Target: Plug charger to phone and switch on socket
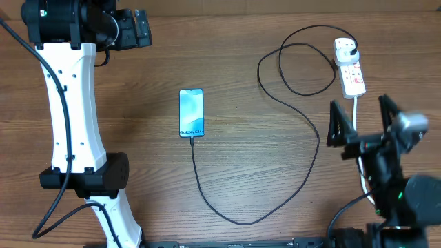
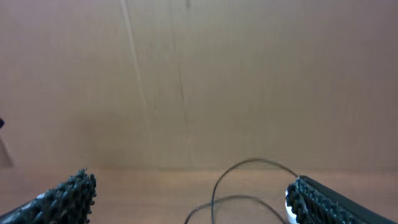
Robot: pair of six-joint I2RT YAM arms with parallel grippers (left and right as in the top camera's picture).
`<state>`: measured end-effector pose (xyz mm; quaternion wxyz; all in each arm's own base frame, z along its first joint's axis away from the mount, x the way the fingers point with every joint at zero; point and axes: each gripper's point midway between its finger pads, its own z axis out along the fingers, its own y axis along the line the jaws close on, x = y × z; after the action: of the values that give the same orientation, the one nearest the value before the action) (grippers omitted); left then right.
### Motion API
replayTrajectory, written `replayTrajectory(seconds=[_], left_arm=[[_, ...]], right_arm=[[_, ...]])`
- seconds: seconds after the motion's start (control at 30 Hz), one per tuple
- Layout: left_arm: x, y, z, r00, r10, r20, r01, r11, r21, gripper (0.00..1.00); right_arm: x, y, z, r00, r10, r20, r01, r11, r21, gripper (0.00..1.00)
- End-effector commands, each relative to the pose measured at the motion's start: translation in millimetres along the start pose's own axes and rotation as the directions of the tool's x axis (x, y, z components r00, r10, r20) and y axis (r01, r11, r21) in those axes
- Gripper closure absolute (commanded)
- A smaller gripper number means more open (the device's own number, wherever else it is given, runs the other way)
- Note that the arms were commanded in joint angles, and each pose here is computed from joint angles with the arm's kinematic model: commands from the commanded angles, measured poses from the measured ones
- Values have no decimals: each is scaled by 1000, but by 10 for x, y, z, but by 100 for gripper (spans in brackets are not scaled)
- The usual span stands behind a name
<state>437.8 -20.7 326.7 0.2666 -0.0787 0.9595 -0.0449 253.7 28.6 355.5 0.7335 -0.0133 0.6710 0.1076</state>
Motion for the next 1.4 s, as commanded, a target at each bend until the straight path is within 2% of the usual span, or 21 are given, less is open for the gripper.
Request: replayTrajectory(seconds=[0.0,0.3,0.47,0.77,0.97,1.13,1.37], left_arm=[[-33,21,-122,999,-12,34,12,1000,-1,0],[-32,21,-121,999,-12,33,12,1000,-1,0],[-33,21,-122,999,-12,34,12,1000,-1,0],[-33,21,-122,999,-12,34,12,1000,-1,0],[-32,21,-121,999,-12,33,12,1000,-1,0],[-33,21,-122,999,-12,34,12,1000,-1,0],[-33,19,-121,999,-12,34,12,1000,-1,0]], right_arm=[[222,-85,-105,999,-9,36,7,999,41,0],[771,-126,-214,995,-15,100,12,1000,29,0],[973,-124,-234,991,-8,134,7,1000,12,0],[1231,-154,-257,993,-3,114,1,1000,13,0],[1465,-178,-257,1000,10,28,-10,1000,20,0],[1811,-164,-272,993,28,-113,-27,1000,7,0],[1810,-167,-271,993,28,-113,-27,1000,8,0]])
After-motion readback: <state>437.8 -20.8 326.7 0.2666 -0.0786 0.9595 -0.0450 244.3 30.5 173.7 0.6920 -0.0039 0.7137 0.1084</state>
